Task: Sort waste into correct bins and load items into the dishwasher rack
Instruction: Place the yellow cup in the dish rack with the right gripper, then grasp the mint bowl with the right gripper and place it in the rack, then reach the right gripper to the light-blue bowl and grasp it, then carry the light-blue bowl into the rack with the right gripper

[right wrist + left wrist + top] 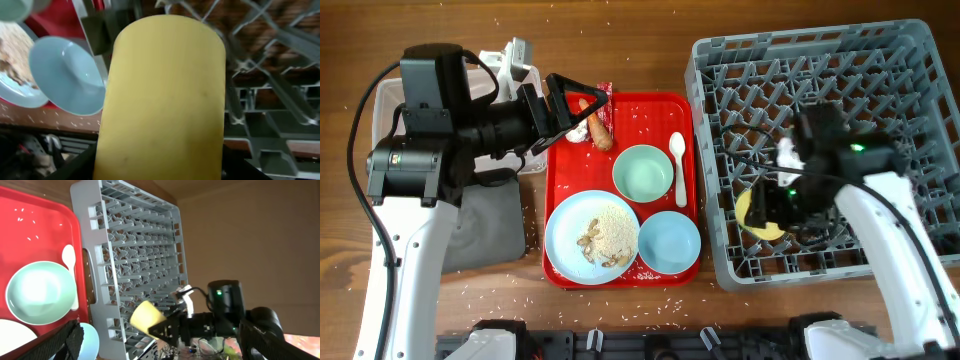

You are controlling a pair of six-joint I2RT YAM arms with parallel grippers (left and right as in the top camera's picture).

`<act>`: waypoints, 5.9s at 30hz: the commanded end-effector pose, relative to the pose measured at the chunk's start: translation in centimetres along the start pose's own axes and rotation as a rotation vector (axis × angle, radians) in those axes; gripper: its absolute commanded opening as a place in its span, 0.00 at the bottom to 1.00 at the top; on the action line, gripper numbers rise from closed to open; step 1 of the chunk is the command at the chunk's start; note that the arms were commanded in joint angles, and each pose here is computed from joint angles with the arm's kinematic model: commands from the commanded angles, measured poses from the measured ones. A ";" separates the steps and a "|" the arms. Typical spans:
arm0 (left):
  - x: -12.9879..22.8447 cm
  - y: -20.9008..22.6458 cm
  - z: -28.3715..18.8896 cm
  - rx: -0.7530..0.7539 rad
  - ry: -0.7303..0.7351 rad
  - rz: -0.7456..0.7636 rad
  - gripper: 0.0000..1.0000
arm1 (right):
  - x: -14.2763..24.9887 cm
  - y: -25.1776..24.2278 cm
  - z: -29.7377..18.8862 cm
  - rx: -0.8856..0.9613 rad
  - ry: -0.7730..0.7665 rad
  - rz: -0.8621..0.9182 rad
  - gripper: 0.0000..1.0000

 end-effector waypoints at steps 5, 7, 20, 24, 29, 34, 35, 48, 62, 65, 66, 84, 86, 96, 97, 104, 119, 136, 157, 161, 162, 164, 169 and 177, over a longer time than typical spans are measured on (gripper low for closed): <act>1.0 0.5 -0.1 -0.024 0.034 0.006 1.00 | -2.6 0.6 0.9 0.084 -0.092 0.008 0.99; 1.0 0.6 -0.1 -0.028 0.034 0.005 1.00 | -3.9 2.4 -0.9 -0.003 -0.184 -0.050 0.95; 1.1 9.5 -3.3 -0.573 -0.035 -0.074 1.00 | -8.8 16.3 6.3 -0.034 -0.393 -0.417 0.62; 2.5 11.6 -5.0 -0.719 -0.009 -0.132 1.00 | -10.5 16.5 11.4 0.017 -0.343 -0.446 0.54; 2.6 11.6 -5.0 -0.720 -0.006 -0.135 1.00 | -10.7 16.0 12.2 0.015 -0.304 -0.482 0.33; 2.6 11.6 -5.0 -0.720 -0.006 -0.135 1.00 | -10.1 15.6 14.2 0.025 -0.239 -0.471 0.04; 2.6 11.6 -5.0 -0.720 -0.006 -0.135 1.00 | -10.1 15.9 13.5 0.016 -0.249 -0.477 0.04; 2.6 11.6 -5.0 -0.720 -0.006 -0.135 1.00 | -14.5 -1.7 -21.7 0.541 -1.354 0.281 0.04; 2.4 11.9 -5.3 -0.726 -0.014 -0.143 1.00 | -25.9 -11.9 -7.3 0.979 -0.986 0.349 0.04; 2.4 11.9 -5.3 -0.726 -0.013 -0.144 1.00 | -25.7 -8.0 -4.4 0.898 -0.924 0.214 0.04; 2.4 11.9 -5.2 -0.726 -0.011 -0.145 1.00 | -25.2 -6.9 -4.3 0.913 -0.920 0.177 0.05; 2.4 12.0 -5.2 -0.726 -0.011 -0.145 1.00 | -12.4 10.5 -1.2 0.346 -0.724 -0.267 0.56; 2.4 12.0 -5.2 -0.727 -0.011 -0.145 1.00 | -9.9 12.8 1.5 0.198 -0.537 -0.440 0.56; 2.4 12.0 -5.2 -0.726 -0.011 -0.145 1.00 | 1.2 12.4 11.1 -0.038 -0.015 -0.799 0.51; 2.4 12.0 -5.2 -0.727 -0.011 -0.145 1.00 | 1.5 12.3 11.7 -0.032 -0.014 -0.811 0.50; 2.4 12.0 -5.2 -0.727 -0.011 -0.145 1.00 | -0.9 10.2 15.0 0.160 -0.089 -0.733 0.15; 2.4 12.0 -5.2 -0.727 -0.011 -0.145 1.00 | -2.6 13.9 8.3 0.043 -0.356 -0.834 0.53; 2.4 12.0 -5.2 -0.727 -0.011 -0.145 1.00 | -7.7 13.7 0.3 0.185 -0.627 -0.614 0.04; 2.4 12.0 -5.2 -0.727 -0.011 -0.145 1.00 | -23.5 -23.7 -9.6 1.136 -0.964 0.648 0.04; 2.4 12.0 -5.2 -0.727 -0.011 -0.145 1.00 | -24.5 -21.3 -7.5 1.140 -0.942 0.560 0.04; 2.4 12.0 -5.2 -0.727 -0.011 -0.145 1.00 | -24.7 -20.1 -7.3 1.132 -0.948 0.528 0.04; 2.4 12.0 -5.2 -0.727 -0.011 -0.145 1.00 | -24.9 -17.3 -6.6 1.119 -0.951 0.446 0.04; 2.4 12.0 -5.2 -0.727 -0.011 -0.145 1.00 | -24.5 -13.5 -5.5 1.109 -0.942 0.329 0.15; 2.4 12.0 -5.2 -0.727 -0.011 -0.145 1.00 | -22.6 -8.9 -9.0 1.013 -1.046 0.263 0.59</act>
Point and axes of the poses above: each gripper's point midway between its finger pads, its own z axis out along the fingers, its own y axis along the line the jaws close on, x = y × z, the point moved 1 cm from there along -z, back along the fingers, and after that the axes turned 15 degrees about z, right-handed, at the moved point
